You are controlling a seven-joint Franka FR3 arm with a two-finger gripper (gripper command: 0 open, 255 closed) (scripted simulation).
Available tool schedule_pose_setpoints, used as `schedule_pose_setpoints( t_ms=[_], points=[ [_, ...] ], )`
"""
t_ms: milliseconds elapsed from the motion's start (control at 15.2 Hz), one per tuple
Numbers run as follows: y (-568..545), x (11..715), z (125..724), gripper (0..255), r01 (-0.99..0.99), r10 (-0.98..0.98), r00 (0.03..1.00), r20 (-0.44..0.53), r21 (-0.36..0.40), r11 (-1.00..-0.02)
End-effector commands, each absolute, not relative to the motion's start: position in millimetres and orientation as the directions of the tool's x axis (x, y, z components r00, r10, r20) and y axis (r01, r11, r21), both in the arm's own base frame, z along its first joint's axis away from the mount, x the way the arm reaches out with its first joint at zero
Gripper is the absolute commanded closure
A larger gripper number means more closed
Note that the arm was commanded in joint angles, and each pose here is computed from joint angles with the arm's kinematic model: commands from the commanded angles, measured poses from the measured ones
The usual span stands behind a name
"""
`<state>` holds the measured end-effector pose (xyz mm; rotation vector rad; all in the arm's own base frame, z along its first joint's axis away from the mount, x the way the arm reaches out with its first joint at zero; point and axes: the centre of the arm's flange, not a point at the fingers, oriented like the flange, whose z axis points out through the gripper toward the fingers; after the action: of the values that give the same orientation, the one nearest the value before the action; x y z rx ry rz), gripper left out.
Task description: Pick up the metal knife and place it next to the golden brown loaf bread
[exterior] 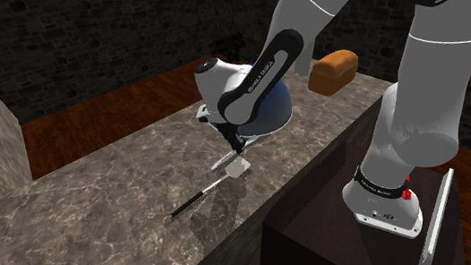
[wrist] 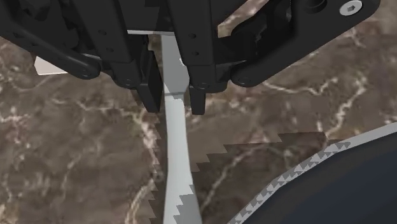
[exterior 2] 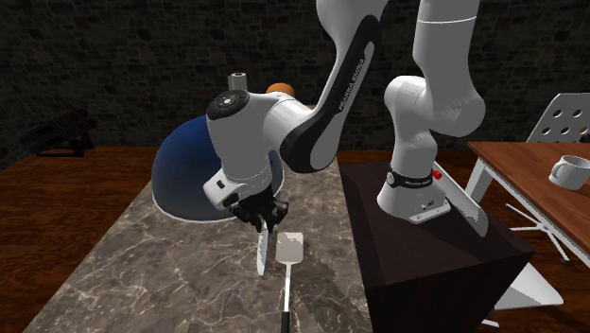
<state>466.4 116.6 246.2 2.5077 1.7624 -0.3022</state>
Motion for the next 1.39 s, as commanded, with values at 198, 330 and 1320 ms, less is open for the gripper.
schedule_pose_setpoints(
  t_ms=[198, 330, 1320],
  points=[
    [117.9, 462.4, 240.5, 255, 0.936, 0.924, 0.323, -0.203, -0.075, -0.344],
    [117.4, 463.4, 240.7, 255, 0.936, 0.924, 0.323, -0.203, -0.075, -0.343],
    [117.4, 463.4, 319.9, 255, 0.936, 0.924, 0.323, -0.203, -0.075, -0.343]
  ],
)
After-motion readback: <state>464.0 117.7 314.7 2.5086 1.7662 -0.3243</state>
